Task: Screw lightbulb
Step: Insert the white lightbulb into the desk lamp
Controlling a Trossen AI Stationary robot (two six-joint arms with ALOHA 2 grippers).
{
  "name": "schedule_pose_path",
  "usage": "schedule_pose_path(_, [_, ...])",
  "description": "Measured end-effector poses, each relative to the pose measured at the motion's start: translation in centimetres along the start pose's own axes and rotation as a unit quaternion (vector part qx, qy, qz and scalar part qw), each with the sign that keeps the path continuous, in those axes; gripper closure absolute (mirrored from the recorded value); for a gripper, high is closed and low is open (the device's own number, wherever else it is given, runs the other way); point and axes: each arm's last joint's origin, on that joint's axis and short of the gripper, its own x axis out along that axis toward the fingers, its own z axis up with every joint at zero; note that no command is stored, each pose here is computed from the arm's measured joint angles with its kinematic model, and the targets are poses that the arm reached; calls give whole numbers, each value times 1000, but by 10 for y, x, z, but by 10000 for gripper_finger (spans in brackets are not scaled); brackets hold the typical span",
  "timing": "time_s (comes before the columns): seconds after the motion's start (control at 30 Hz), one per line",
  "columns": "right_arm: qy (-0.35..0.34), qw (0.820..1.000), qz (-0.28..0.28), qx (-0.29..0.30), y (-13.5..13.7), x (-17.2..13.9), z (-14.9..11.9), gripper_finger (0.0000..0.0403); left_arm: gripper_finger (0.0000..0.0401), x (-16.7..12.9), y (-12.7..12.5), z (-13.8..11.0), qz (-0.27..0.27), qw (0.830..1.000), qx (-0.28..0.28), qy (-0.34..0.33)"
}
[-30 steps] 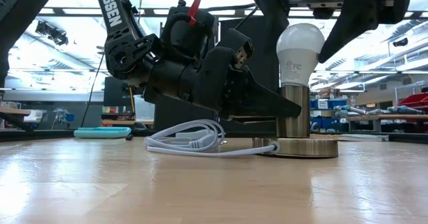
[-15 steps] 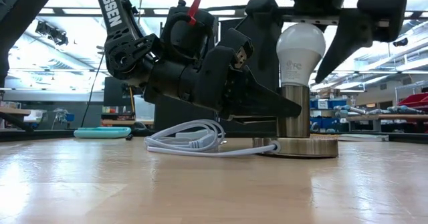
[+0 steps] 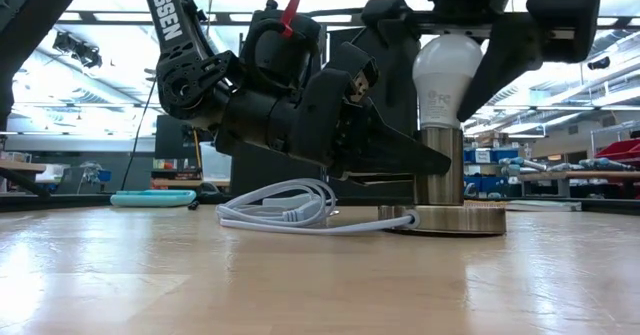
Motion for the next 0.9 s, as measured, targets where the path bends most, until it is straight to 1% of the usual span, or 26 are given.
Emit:
schedule_pose_path(0.17, [-7, 1000, 13, -6, 0, 0, -1, 106, 219, 0, 0, 0, 0, 1000, 0, 0])
schedule_pose_path(0.43, [-8, 1000, 14, -12, 0, 0, -1, 142, 219, 0, 0, 0, 0, 1000, 0, 0])
schedule_pose_path(0.53, [-8, 1000, 14, -12, 0, 0, -1, 142, 219, 0, 0, 0, 1, 1000, 0, 0])
schedule_pose_path(0.7, [-9, 1000, 14, -6, 0, 0, 0, 126, 219, 0, 0, 0, 1, 1000, 0, 0])
schedule_pose_path(0.9, [-15, 1000, 9, 9, -6, -7, 5, 143, 219, 0, 0, 0, 5, 1000, 0, -1])
